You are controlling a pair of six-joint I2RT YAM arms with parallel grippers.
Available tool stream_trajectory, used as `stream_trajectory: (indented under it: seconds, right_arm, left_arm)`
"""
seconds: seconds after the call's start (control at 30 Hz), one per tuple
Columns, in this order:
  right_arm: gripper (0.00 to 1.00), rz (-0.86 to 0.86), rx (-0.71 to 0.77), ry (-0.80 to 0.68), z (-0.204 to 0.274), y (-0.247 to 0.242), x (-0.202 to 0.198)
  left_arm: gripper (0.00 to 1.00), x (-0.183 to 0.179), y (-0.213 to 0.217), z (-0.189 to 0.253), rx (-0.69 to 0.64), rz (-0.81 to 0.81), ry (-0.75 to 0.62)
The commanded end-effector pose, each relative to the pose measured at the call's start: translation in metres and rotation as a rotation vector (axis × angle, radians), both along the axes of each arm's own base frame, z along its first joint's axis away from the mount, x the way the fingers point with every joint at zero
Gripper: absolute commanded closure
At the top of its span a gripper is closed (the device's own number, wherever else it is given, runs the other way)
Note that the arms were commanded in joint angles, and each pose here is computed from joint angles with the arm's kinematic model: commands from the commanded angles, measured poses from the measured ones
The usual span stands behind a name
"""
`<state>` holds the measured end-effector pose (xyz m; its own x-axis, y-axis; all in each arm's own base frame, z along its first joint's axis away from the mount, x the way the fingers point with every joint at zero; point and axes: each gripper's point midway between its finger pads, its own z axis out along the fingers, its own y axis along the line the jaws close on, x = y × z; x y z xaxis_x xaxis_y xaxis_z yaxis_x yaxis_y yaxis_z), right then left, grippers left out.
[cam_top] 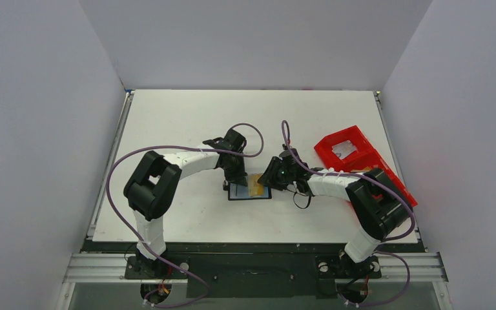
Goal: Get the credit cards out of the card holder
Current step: Remove the credit card from the card holder.
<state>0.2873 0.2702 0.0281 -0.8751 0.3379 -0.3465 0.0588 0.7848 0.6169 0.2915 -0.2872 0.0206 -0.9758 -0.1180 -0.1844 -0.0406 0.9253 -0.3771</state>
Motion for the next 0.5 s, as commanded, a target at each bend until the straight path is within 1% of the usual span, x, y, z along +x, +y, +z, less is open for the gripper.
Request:
stream_trajectory:
  seconds: [0.0, 0.3, 0.47]
  right_arm:
    - [0.69, 0.032, -0.041, 0.044, -0.017, 0.002, -0.014]
    - [0.69, 0.063, -0.024, 0.038, -0.012, 0.010, -0.014]
    - [0.71, 0.065, -0.008, 0.044, -0.012, 0.013, -0.016]
  left_arm:
    - [1.00, -0.009, 0.013, -0.033, 0.094, -0.001, 0.041]
    - [1.00, -0.006, -0.002, -0.029, 0.066, -0.018, 0.036]
    - [1.00, -0.004, -0.011, -0.027, 0.041, -0.023, 0.034]
